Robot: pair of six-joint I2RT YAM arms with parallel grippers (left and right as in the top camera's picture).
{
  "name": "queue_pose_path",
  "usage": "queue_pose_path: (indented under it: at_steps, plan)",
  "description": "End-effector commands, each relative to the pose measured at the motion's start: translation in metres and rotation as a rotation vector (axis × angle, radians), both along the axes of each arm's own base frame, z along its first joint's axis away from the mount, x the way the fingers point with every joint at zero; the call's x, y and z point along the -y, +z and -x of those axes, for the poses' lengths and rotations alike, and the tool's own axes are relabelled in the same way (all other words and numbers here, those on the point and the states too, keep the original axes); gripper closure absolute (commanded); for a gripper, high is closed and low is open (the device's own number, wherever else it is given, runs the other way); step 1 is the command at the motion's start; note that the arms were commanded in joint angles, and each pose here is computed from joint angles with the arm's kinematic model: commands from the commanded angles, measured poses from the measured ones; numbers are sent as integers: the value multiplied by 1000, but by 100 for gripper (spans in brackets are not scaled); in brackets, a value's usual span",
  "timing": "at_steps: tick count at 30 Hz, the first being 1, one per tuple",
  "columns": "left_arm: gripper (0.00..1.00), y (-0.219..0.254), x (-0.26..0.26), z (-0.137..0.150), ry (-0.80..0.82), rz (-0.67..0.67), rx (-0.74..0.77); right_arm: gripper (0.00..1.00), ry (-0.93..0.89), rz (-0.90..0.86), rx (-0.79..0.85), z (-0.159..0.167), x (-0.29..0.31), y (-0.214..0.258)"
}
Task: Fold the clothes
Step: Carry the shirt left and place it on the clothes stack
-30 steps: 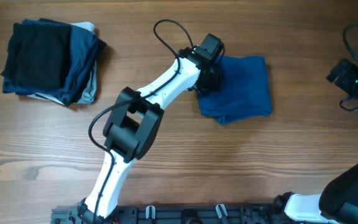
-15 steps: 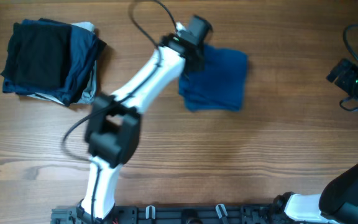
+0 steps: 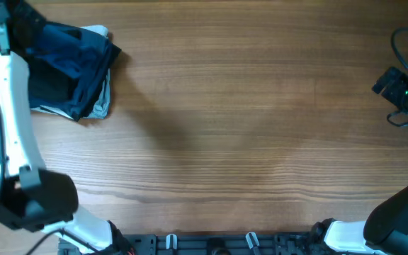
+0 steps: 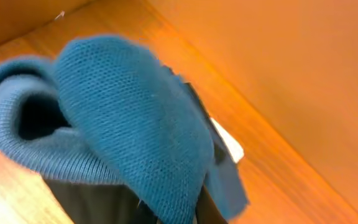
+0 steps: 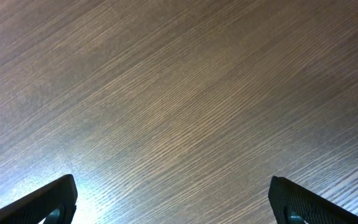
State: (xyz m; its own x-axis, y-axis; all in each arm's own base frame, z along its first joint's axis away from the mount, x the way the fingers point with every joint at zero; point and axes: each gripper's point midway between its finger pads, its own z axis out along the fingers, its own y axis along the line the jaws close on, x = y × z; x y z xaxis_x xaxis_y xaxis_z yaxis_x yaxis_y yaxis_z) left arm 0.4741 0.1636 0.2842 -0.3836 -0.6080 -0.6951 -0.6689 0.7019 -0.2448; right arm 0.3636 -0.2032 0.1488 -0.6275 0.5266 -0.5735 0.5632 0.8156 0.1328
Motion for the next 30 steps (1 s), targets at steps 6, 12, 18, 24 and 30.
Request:
queue_pose_path:
  at_steps: [6,12,18,24,30]
  plan:
    - [96,83,21,-77,-311,75,438,1,-10,-8,-13,0,0,-7]
    - [96,118,16,-84,-341,1,565,1,-9,-8,-13,0,0,-7]
    - [96,-13,-13,-74,-205,124,181,1,-10,-8,-13,0,0,-6]
    - [96,-84,-37,-13,-61,303,-106,1,-10,-8,-13,0,0,-7]
    - [96,-109,-21,38,0,425,-310,1,-9,-8,-13,0,0,-7]
